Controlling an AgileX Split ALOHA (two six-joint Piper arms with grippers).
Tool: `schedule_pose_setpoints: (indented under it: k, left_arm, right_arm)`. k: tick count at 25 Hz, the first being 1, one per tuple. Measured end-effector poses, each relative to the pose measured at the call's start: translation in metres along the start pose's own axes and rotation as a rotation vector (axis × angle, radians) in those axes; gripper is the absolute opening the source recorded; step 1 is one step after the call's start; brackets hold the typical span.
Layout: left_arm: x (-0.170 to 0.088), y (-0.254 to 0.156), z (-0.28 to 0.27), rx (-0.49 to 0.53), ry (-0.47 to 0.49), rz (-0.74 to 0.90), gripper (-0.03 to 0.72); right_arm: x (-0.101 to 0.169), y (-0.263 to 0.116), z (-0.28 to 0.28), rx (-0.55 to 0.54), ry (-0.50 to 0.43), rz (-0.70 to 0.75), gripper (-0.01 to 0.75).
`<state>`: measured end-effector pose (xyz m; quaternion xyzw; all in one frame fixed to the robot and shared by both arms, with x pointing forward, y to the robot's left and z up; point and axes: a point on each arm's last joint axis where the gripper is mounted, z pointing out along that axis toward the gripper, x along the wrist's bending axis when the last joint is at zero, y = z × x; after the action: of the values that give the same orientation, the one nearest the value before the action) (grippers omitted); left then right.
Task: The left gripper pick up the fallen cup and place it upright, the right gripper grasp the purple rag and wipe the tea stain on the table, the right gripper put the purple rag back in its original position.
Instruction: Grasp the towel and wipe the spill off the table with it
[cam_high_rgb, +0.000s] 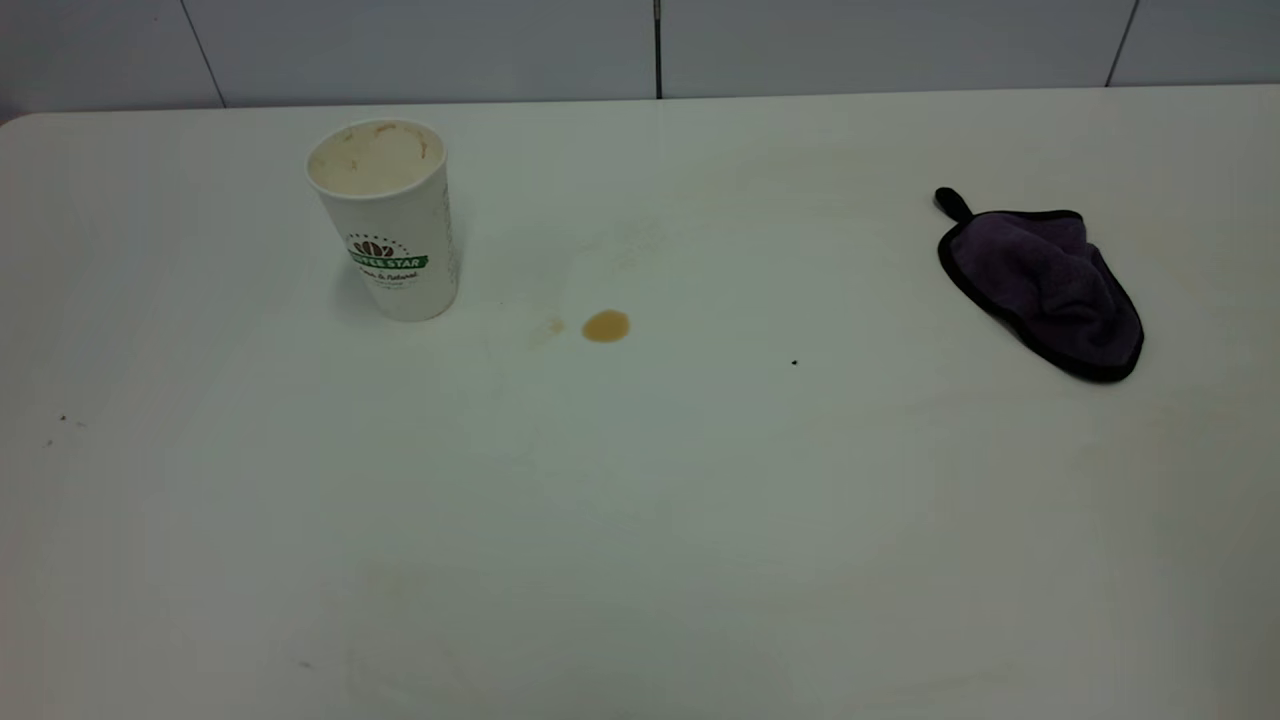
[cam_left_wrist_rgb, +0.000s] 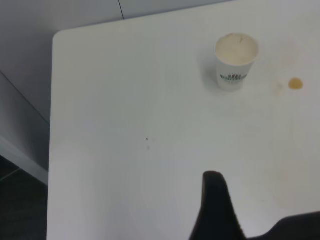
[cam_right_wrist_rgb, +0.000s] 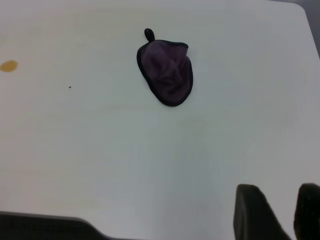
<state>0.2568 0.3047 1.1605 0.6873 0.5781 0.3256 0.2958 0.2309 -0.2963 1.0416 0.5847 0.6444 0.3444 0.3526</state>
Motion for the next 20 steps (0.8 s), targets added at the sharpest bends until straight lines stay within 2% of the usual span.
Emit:
schedule_pose_setpoints:
  k: [10, 14, 20]
  left_arm:
    - [-0.011, -0.084, 0.050, 0.149, -0.013, -0.014, 0.564]
    - [-0.013, -0.104, 0.057, 0.125, 0.037, -0.086, 0.564]
    - [-0.016, -0.113, 0.048, 0.036, 0.093, -0.158, 0.564]
  right_arm:
    - [0.000, 0.000, 0.000, 0.000, 0.000, 0.000, 0.239]
    - [0.000, 0.000, 0.000, 0.000, 0.000, 0.000, 0.239]
    - [0.000, 0.000, 0.000, 0.000, 0.000, 0.000, 0.239]
